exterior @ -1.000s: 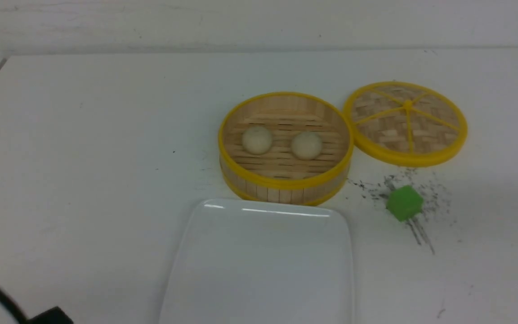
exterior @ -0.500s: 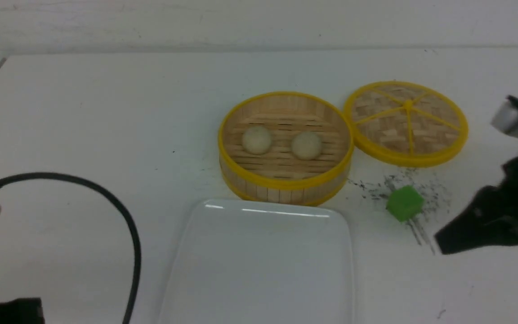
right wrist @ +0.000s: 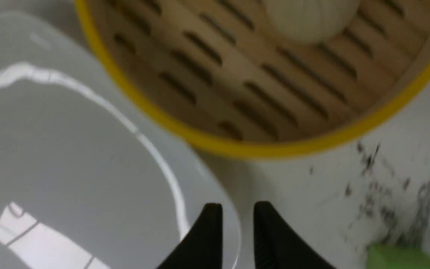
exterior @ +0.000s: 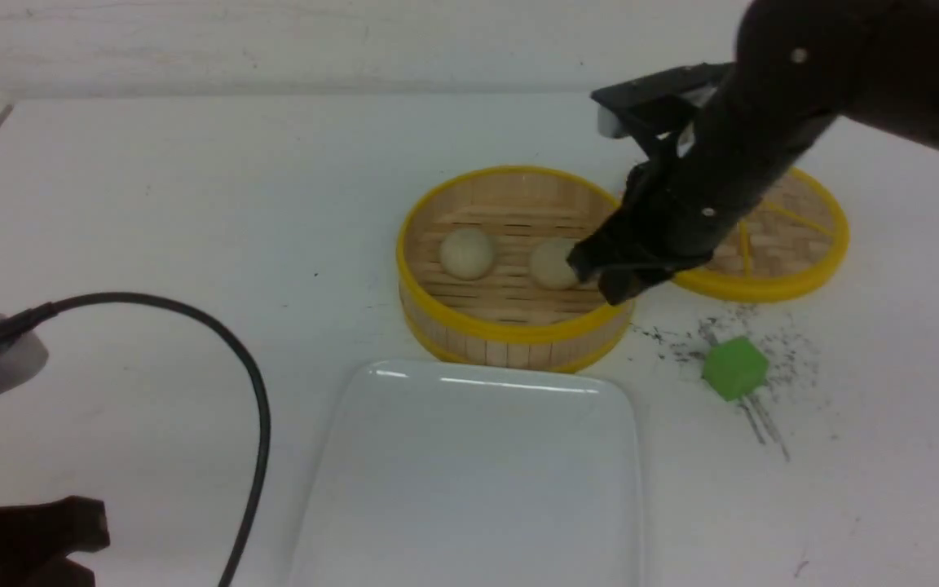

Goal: Put the steamed buns into the plate on the white tablecloth.
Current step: 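Reach toward a bun in the bamboo steamer with the right gripper, then move the steamed bun from the bamboo steamer onto the white plate with the right gripper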

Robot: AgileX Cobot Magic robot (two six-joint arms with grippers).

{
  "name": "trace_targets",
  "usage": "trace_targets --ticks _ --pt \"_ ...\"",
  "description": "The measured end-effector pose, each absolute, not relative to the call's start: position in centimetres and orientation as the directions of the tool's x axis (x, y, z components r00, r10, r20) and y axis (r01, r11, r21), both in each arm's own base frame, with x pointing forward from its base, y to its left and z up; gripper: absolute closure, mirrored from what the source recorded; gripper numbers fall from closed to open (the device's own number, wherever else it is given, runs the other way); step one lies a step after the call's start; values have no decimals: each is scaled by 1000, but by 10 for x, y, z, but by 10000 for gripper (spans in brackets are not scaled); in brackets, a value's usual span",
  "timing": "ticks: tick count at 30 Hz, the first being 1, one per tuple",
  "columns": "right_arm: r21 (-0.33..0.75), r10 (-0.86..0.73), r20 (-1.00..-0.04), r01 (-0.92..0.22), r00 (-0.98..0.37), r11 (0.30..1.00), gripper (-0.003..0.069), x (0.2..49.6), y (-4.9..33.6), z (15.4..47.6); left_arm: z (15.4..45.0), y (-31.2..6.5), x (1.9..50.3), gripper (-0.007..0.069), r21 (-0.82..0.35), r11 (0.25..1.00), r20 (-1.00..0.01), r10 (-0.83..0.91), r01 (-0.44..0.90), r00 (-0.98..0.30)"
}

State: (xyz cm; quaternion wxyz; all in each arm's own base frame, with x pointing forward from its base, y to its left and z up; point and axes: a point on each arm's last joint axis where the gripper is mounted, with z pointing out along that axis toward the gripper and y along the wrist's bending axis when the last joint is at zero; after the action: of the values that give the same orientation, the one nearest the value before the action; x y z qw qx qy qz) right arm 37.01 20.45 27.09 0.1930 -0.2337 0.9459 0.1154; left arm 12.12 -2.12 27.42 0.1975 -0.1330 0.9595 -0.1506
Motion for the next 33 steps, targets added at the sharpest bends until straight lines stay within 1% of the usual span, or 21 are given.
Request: trace_targets --ticks 1,2,4,5,6,7,8,9,11,15,17,18,21,23,25,26,27,31,33 --pt "126 -396 -427 -487 -813 864 470 371 205 273 274 -21 121 605 -342 919 -339 -315 -196 -887" --pt "109 -402 -432 -489 -807 865 417 385 211 264 274 -21 121 603 -341 920 -339 -314 -196 -887" --pt "81 -404 -466 -493 -787 866 335 402 217 257 274 -21 121 599 -340 920 -338 -314 -196 -887" --pt "79 -406 -466 -494 -786 866 328 403 217 256 274 -21 121 598 -340 920 -338 -314 -196 -887" --pt "55 -409 -490 -495 -770 867 279 415 221 247 274 -21 121 591 -340 920 -337 -313 -196 -888" --pt "40 -411 -505 -496 -759 867 254 421 223 242 274 -21 121 588 -339 920 -337 -313 -196 -888" --pt "37 -411 -511 -497 -755 867 250 421 223 243 274 -21 121 587 -339 921 -336 -312 -195 -889" --pt "21 -411 -533 -497 -740 868 218 430 226 231 274 -21 121 580 -338 920 -335 -312 -195 -889" --pt "15 -403 -556 -493 -727 870 202 436 229 222 274 -21 121 573 -337 921 -335 -310 -193 -890" --pt "27 -377 -571 -475 -730 880 205 443 232 207 274 -21 120 568 -337 921 -331 -309 -194 -892" --pt "31 -371 -564 -468 -737 883 262 444 232 199 274 -21 120 563 -337 921 -331 -309 -194 -892" --pt "33 -369 -563 -466 -739 884 305 445 232 199 274 -21 120 561 -337 921 -331 -309 -194 -892" --pt "35 -368 -560 -465 -742 885 487 443 232 203 273 -21 118 556 -334 922 -311 -304 -195 -900" --pt "43 -360 -561 -460 -745 887 610 440 230 214 272 -22 117 554 -331 923 -295 -299 -197 -907" --pt "52 -353 -560 -457 -749 888 636 434 228 230 272 -22 116 553 -330 923 -288 -297 -197 -910" --pt "60 -348 -559 -456 -752 888 635 427 225 247 272 -22 116 553 -330 923 -287 -297 -197 -911" --pt "63 -352 -549 -458 -758 887 635 421 223 256 272 -22 116 552 -330 923 -287 -297 -197 -911" --pt "110 -360 -498 -469 -789 876 635 374 204 329 272 -22 116 549 -330 923 -288 -297 -197 -910" --pt "151 -349 -484 -469 -803 870 635 349 195 355 272 -22 116 545 -331 923 -290 -298 -197 -909"
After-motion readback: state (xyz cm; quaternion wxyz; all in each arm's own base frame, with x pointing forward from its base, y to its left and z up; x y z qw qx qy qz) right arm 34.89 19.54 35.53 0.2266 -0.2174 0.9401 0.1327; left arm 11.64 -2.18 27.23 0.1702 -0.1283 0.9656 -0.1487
